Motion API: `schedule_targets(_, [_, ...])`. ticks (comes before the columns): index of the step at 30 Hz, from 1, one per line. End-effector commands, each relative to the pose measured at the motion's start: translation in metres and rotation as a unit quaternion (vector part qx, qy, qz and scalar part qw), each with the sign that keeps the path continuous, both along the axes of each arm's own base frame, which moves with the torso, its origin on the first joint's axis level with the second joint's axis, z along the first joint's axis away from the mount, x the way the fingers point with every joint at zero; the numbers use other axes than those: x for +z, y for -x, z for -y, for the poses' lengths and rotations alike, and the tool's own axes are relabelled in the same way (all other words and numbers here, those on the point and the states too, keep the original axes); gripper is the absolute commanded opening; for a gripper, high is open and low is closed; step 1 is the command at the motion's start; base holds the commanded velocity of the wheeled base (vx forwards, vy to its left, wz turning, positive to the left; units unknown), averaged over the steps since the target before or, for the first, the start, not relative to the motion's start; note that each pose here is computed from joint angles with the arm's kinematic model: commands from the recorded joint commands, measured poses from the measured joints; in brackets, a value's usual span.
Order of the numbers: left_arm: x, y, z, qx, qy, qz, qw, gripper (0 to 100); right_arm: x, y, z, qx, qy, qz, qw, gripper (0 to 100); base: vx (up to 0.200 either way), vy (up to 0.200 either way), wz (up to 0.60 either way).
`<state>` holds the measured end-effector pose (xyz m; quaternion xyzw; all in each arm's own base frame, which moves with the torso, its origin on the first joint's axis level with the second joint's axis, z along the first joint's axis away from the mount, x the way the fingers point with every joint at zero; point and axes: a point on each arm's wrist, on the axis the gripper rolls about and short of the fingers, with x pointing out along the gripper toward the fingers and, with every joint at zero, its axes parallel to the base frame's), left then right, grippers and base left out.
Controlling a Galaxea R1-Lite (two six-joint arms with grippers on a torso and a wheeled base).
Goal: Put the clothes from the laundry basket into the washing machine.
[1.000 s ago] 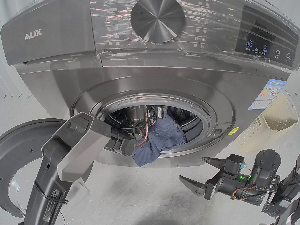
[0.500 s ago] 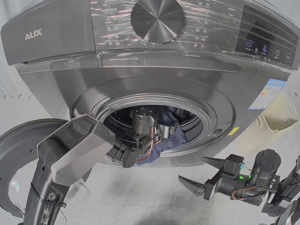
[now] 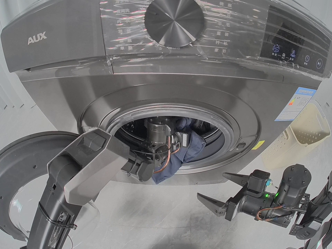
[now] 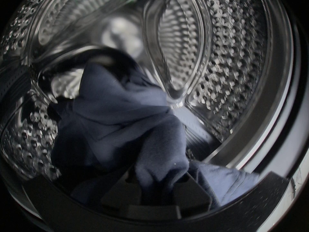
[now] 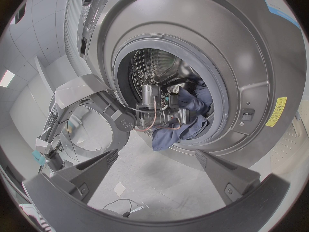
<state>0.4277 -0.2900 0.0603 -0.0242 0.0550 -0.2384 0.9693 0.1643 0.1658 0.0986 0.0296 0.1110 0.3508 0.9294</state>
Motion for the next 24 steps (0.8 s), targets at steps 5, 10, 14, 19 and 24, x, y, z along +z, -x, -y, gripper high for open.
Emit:
schedule_targets(5, [0.054, -0.048, -0.023, 0.081, 0.061, 0.088, 0.9909, 0, 0.0, -0.001, 0.0, -0.003, 0.0, 0.0, 1.0, 100, 0.0, 0.0, 0.0])
schedule_targets(10, [0.054, -0.056, -0.031, 0.101, 0.064, 0.086, 0.9891, 0, -0.001, -0.002, 0.001, -0.003, 0.0, -0.001, 1.0, 100, 0.0, 0.0, 0.0])
schedule_targets(14, [0.052, -0.057, -0.031, 0.101, 0.067, 0.088, 0.9887, 0, -0.001, -0.002, 0.001, -0.003, 0.002, -0.002, 1.0, 100, 0.0, 0.0, 0.0])
schedule_targets(19, [0.046, -0.056, -0.026, 0.097, 0.068, 0.082, 0.9896, 0, -0.003, -0.003, 0.0, -0.005, 0.003, -0.003, 1.0, 100, 0.0, 0.0, 0.0])
schedule_targets(24, [0.047, -0.047, -0.018, 0.089, 0.062, 0.07, 0.9917, 100, -0.003, -0.004, 0.002, -0.007, 0.004, -0.003, 1.0, 100, 0.0, 0.0, 0.0])
